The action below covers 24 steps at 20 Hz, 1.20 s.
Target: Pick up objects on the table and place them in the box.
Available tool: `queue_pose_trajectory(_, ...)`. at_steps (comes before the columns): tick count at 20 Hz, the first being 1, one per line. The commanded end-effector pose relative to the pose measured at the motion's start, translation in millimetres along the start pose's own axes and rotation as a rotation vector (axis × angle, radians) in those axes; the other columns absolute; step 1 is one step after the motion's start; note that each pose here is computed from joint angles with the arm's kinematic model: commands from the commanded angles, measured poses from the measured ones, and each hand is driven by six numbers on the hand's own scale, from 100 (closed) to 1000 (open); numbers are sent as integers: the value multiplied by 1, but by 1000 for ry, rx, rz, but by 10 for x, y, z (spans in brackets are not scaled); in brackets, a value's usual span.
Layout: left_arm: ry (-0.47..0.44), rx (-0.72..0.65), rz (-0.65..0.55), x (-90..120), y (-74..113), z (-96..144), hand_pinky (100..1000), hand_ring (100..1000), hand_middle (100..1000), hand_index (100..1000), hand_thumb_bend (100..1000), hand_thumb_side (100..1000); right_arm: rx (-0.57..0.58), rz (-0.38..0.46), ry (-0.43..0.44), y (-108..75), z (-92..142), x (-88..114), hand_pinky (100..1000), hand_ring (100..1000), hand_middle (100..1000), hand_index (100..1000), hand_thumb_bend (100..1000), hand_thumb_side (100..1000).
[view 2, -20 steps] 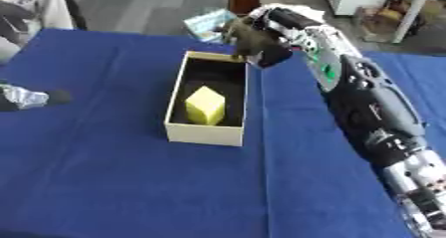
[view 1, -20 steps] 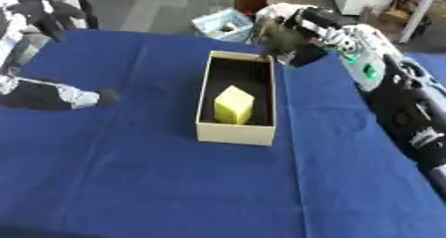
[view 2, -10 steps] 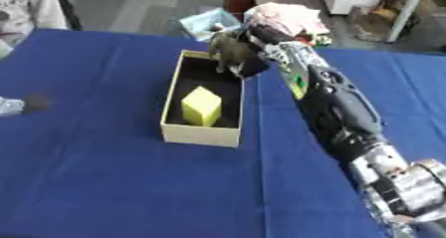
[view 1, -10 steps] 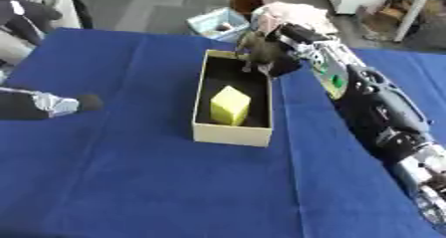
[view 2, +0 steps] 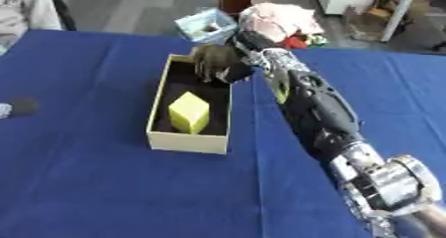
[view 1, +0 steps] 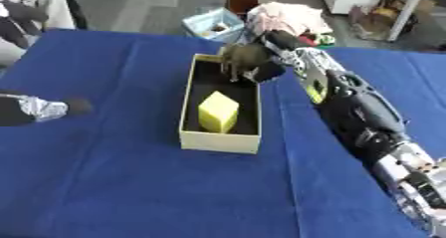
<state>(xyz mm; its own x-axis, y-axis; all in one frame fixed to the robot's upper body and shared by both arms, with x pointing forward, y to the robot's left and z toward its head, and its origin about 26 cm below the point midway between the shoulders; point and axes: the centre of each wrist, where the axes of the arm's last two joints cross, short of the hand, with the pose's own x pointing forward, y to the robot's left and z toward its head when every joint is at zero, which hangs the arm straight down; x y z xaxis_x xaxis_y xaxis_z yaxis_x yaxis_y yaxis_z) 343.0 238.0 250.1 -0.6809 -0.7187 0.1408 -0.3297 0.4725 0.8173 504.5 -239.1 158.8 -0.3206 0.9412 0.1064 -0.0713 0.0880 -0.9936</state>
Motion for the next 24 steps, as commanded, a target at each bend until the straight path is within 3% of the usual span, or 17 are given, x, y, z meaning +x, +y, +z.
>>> queue_pose_trajectory(1,-23,16,-15,37,80,-38,538,477,522,736,911,411,-12,57,-17,-79,-28,49,659,582,564,693,431,494)
queue_pose_trajectory(7,-16,14,-19,21,78,-32,537,476,522,735,912,410,-26,248,-59,-193,-47,141,758,751,773,853,639,588)
queue_pose_trajectory(8,-15,14,-19,19,77,-31,537,476,522,735,913,412,-31,291,-72,-232,-52,170,780,779,806,873,656,566)
queue_pose_trajectory(12,-12,15,-19,11,75,-27,536,476,521,734,914,412,-74,444,-118,-416,-61,296,814,825,865,904,706,586)
queue_pose_trajectory(15,-5,13,-20,-1,69,-19,536,475,521,734,914,411,-112,510,-153,-555,-53,383,823,837,875,906,717,596)
queue_pose_trajectory(20,11,13,-27,-34,75,11,534,474,520,733,916,411,-162,518,-226,-799,1,494,812,815,856,903,694,607)
queue_pose_trajectory(24,33,14,-34,-75,78,47,534,473,519,733,916,412,-243,412,-289,-1039,101,547,786,774,816,882,651,586)
